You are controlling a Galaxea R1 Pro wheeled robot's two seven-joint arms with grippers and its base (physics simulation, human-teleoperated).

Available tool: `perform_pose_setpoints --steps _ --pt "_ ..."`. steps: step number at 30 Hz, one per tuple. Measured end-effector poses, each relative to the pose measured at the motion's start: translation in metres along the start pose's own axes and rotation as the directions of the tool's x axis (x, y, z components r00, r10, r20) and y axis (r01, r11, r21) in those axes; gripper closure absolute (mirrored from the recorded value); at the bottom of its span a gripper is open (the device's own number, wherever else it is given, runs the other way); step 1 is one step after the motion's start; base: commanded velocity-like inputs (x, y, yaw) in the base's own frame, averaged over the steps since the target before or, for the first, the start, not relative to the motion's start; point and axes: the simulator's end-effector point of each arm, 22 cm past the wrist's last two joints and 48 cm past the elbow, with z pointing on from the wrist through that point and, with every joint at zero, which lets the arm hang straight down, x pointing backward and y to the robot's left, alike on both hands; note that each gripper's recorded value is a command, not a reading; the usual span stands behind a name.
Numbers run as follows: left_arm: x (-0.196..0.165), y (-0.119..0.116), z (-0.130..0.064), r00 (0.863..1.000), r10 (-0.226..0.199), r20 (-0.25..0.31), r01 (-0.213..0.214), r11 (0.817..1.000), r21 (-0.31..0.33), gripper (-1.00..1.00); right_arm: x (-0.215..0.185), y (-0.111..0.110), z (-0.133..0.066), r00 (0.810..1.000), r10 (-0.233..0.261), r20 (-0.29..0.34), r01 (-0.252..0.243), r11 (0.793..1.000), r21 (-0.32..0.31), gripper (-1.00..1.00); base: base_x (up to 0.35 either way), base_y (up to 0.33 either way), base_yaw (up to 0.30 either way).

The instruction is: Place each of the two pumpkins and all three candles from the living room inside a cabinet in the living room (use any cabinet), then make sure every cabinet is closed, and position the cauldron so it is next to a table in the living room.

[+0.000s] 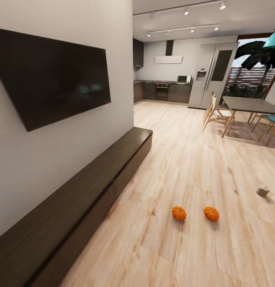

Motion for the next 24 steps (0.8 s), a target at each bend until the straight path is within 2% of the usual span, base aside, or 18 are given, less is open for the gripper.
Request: perform_pose_setpoints --steps 12,24 --pt "-0.0001 -0.0011 0.0000 1.000 0.000 0.000 0.000 1.000 0.001 -1.00 0.0000 0.0000 0.0000 1.000 0.000 0.000 0.000 1.000 0.000 -1.00 0.325 -0.015 0.000" --pt "-0.0001 -0.0009 0.0000 1.000 0.000 0.000 0.000 1.000 0.001 -1.00 0.0000 0.0000 0.0000 1.000 0.000 0.000 0.000 1.000 0.000 -1.00 0.312 -0.147 0.000"
